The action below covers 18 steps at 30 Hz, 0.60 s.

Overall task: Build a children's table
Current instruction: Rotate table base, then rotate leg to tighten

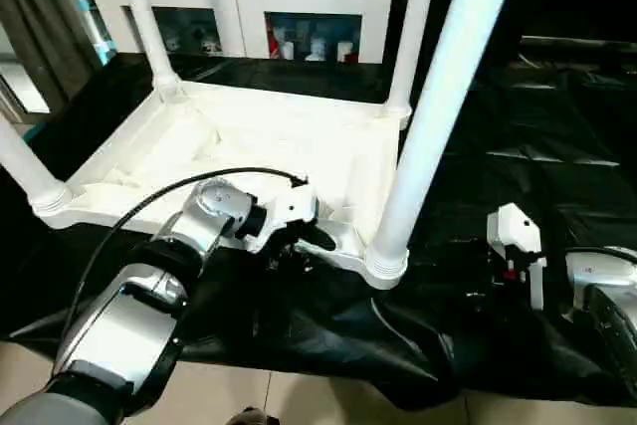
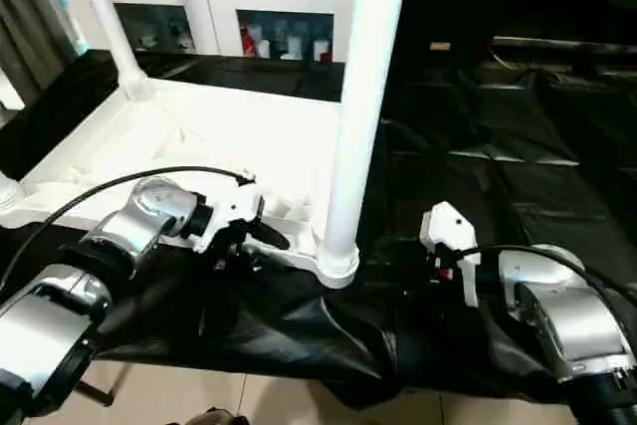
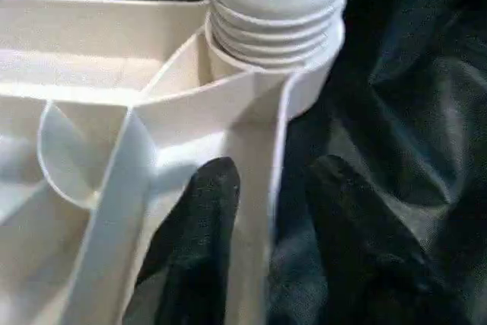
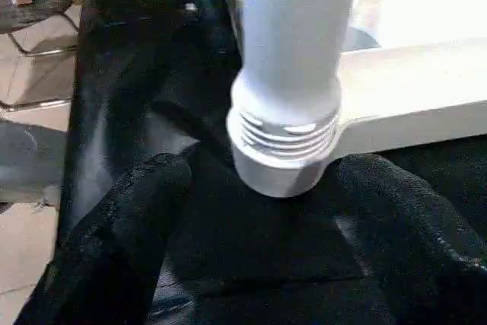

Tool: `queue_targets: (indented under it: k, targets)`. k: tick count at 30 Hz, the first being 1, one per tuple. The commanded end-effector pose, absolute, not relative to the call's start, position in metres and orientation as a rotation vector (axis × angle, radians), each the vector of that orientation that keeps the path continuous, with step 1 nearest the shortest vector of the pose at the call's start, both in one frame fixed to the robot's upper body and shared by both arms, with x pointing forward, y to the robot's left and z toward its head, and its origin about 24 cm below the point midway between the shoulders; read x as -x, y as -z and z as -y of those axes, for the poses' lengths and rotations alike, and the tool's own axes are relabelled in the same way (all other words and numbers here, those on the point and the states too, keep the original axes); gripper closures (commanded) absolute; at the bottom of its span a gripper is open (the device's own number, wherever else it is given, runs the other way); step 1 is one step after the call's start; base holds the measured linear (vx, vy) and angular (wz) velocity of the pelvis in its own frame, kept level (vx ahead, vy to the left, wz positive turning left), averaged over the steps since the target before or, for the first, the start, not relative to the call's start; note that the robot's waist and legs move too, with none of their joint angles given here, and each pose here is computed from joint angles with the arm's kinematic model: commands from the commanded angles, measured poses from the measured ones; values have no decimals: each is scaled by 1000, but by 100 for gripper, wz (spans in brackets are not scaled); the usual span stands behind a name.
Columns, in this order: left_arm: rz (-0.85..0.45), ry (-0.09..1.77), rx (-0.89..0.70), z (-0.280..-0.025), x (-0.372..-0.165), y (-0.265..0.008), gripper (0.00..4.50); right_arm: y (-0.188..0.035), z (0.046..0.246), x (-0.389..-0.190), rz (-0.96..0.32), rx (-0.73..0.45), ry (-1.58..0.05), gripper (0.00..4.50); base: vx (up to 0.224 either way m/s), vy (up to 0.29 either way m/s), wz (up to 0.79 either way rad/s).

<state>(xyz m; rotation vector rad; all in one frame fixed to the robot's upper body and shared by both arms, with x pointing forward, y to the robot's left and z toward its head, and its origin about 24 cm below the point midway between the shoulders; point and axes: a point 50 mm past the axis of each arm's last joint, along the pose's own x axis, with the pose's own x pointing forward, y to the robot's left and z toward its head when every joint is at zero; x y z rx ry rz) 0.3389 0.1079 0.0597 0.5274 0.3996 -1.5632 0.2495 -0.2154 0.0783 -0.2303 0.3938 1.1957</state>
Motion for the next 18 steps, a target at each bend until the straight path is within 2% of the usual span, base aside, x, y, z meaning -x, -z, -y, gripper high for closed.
queue_targets:
  k: [1, 13, 15, 18]
  targets:
    - [-393, 1538, -570, -108, -343, -63, 311, -81, 216, -246, -403, 235, -1204, 82, 0, 0, 0]
    - [-443, 1508, -667, -115, -346, -60, 411, -85, 214, -247, -394, 245, -1192, 82, 0, 0, 0]
    - [-484, 1463, -687, -120, -348, -58, 432, -84, 213, -249, -385, 242, -1182, 82, 0, 0, 0]
    - [-548, 1394, -656, -125, -350, -54, 441, -82, 211, -253, -374, 237, -1145, 82, 0, 0, 0]
